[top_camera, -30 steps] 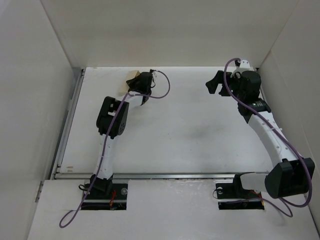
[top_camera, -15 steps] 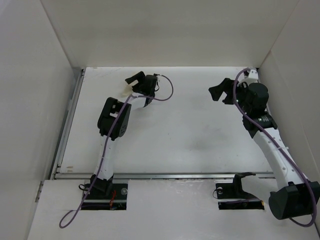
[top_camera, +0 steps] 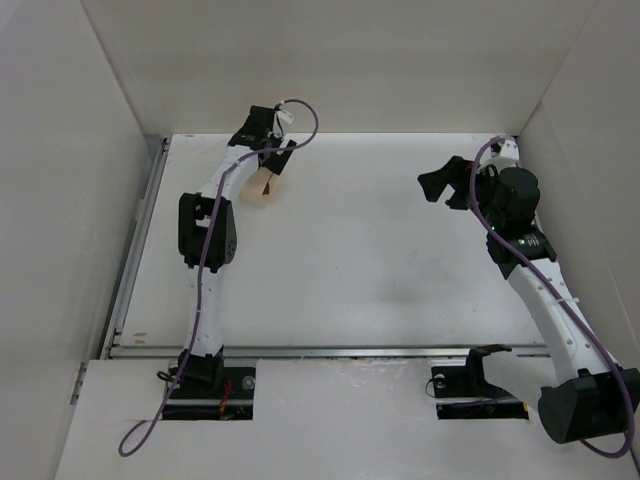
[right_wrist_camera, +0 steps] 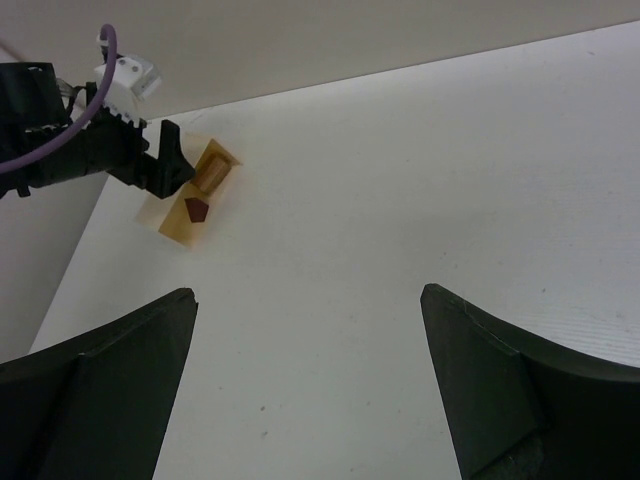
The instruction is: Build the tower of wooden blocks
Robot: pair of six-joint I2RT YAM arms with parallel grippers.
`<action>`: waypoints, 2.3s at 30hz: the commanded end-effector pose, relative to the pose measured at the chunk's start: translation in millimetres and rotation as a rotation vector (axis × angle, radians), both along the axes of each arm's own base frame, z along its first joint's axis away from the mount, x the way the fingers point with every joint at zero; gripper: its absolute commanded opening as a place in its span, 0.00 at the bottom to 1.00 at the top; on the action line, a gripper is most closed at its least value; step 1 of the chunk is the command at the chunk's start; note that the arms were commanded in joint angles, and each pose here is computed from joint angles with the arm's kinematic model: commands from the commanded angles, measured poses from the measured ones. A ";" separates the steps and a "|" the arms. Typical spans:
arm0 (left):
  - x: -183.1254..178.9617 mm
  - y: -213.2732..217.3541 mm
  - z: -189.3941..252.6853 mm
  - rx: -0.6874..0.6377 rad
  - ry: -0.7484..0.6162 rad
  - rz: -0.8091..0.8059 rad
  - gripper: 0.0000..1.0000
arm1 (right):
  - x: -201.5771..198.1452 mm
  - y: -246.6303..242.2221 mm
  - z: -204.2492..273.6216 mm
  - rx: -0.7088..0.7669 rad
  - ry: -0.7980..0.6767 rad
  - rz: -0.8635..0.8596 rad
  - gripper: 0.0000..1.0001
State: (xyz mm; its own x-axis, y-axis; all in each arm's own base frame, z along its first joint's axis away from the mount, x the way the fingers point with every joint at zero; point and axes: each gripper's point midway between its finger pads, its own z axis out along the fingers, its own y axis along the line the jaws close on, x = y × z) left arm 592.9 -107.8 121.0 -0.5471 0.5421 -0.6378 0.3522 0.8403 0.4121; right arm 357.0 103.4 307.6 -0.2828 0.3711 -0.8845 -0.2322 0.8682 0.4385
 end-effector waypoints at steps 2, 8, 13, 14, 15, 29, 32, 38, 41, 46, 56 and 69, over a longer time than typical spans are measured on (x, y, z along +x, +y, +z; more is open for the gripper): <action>-8.7 -0.1 -12.8 -0.158 0.131 0.013 1.00 | -2.2 5.4 39.2 0.018 -0.111 0.023 1.00; -16.8 -7.3 -15.4 -0.181 0.166 -0.028 1.00 | -3.2 8.7 29.6 0.016 -0.091 0.032 1.00; -22.7 6.5 -25.8 -0.227 0.218 0.012 0.97 | -7.5 6.2 33.0 0.016 -0.105 0.021 1.00; -23.5 14.0 -26.9 -0.234 0.227 0.022 0.94 | -9.5 5.8 36.1 0.018 -0.114 0.021 1.00; -25.7 13.9 -28.1 -0.241 0.237 0.033 0.91 | -9.5 5.8 36.1 0.018 -0.114 0.021 1.00; -27.7 21.6 -2.7 -0.219 0.192 0.055 0.04 | -10.8 4.0 34.7 0.017 -0.114 0.012 1.00; -27.4 24.2 5.9 -0.052 0.120 0.094 0.00 | -10.9 4.4 30.4 0.024 -0.102 0.011 1.00; -32.6 18.2 23.9 0.364 -0.107 0.129 0.00 | -11.0 4.7 30.6 0.033 -0.099 0.010 1.00; -41.9 15.3 25.8 0.489 -0.151 0.150 0.00 | -10.9 4.7 26.1 0.031 -0.090 0.010 1.00; -42.7 8.0 36.9 0.559 -0.246 0.191 0.00 | -13.2 4.3 25.3 0.031 -0.092 0.010 1.00; -39.8 -4.9 30.3 0.339 -0.144 0.147 0.00 | -18.5 1.9 29.2 0.033 -0.108 0.001 1.00; -50.4 51.6 -17.2 -0.633 0.319 0.099 0.00 | -16.8 15.3 14.5 0.069 -0.050 0.054 1.00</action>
State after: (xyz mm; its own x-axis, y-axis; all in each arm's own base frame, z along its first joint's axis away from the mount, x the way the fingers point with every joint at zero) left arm 567.6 -26.1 105.3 -0.7138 0.2155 -0.6664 0.2286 0.9711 0.0691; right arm 338.9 107.8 309.2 -0.2775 0.3998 -0.8736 -0.2487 0.8484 0.4673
